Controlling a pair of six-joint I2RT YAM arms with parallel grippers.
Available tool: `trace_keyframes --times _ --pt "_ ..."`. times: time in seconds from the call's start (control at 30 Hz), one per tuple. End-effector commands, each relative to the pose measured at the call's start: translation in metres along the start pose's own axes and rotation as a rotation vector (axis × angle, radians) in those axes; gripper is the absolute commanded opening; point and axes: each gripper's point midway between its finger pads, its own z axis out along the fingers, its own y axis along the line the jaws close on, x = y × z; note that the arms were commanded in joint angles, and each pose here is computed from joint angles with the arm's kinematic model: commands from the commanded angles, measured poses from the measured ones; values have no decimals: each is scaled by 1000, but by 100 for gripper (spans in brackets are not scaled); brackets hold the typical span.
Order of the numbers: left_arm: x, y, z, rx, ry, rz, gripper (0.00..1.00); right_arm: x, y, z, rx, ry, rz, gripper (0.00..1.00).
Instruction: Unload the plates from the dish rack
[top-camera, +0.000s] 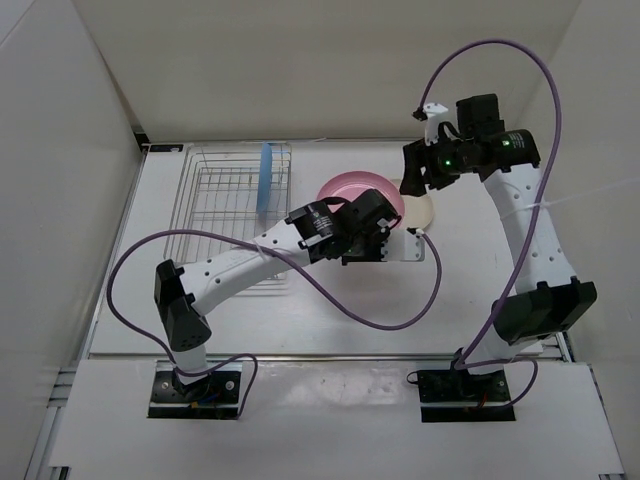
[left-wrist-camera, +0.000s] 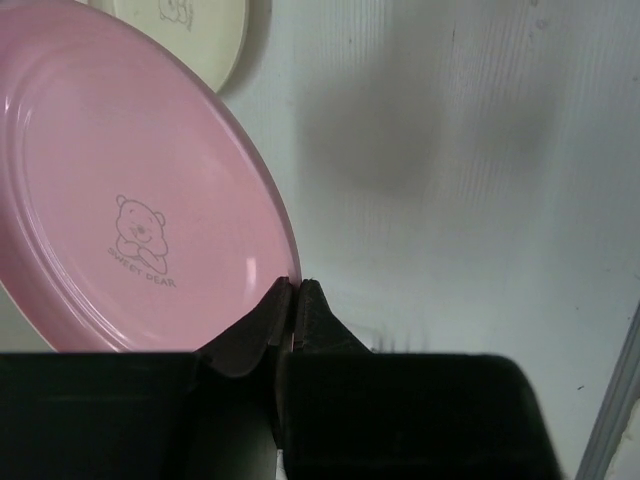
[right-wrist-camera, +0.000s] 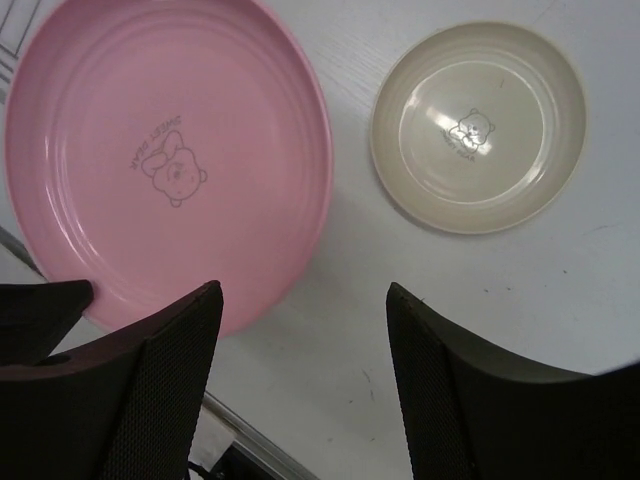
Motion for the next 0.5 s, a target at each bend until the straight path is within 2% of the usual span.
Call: trace_keyframes --times 0.0,0.23,0.33,0.47 --pt "-25 19 -22 -87 -59 34 11 6 -2 5 16 30 -21 70" --pt "-38 22 -28 -92 -94 27 11 24 -11 27 34 100 -4 69" --pt "-46 23 -34 -101 -117 21 11 29 -10 33 32 123 -4 60" --pt "-52 25 -32 -99 -130 11 11 33 -9 37 33 135 -7 56"
